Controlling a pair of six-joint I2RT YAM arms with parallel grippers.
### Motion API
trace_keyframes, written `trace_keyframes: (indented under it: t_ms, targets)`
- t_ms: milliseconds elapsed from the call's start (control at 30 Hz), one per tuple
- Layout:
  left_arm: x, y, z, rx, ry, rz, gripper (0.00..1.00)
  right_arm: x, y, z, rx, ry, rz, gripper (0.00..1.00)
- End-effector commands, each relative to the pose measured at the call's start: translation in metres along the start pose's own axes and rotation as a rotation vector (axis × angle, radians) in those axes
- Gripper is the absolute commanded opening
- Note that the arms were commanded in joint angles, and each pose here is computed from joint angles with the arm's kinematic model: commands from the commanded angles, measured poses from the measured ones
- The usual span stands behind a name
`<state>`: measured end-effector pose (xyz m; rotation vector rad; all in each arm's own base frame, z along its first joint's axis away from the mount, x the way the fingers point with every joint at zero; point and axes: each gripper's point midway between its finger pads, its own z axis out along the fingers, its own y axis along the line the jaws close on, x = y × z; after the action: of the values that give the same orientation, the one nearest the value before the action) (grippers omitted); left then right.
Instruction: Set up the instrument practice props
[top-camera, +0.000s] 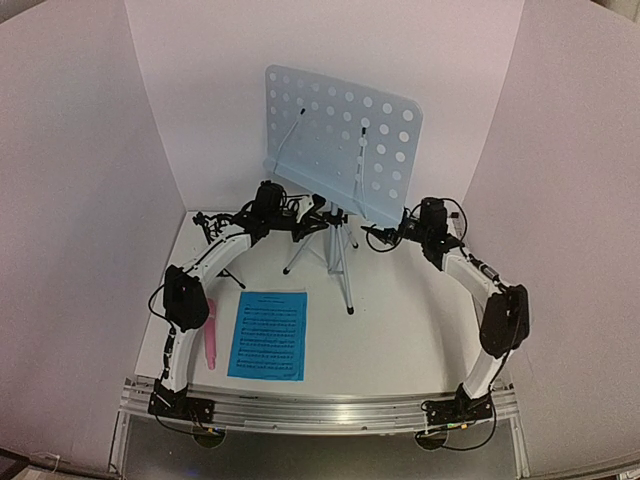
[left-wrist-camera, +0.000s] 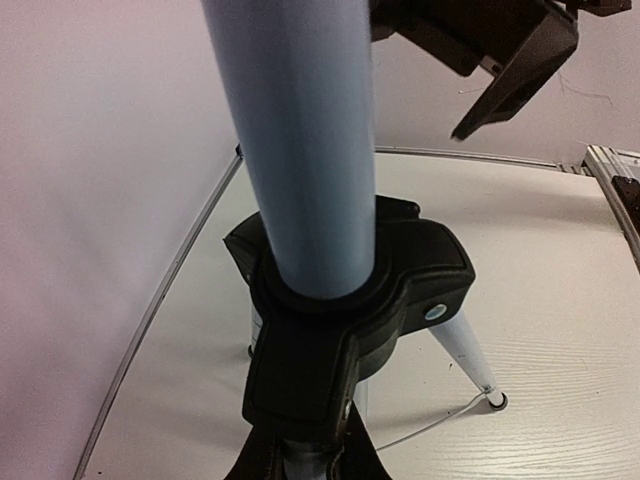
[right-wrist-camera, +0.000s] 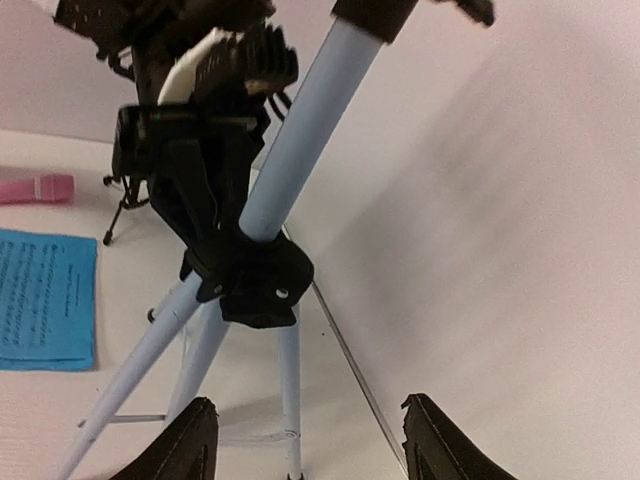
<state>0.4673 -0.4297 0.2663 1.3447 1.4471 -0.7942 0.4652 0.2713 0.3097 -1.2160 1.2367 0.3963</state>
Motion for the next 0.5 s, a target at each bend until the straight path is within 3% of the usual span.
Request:
trace_keyframes:
  t_ms: [0, 167, 467]
  targets:
    - [0.003, 0.005, 0.008, -0.032, 0.022, 0.004, 0.0, -0.006, 0.0, 0.024, 0.009, 0.028, -0.33, 0.59]
    - [0.004, 0.005, 0.01, -0.025, 0.024, 0.006, 0.0, -0.011, 0.0, 0.037, -0.034, -0.005, -0.342, 0.47]
    - [0.002, 0.007, 0.01, -0.032, 0.023, 0.022, 0.0, 0.01, 0.015, 0.055, -0.119, 0.075, -0.41, 0.43]
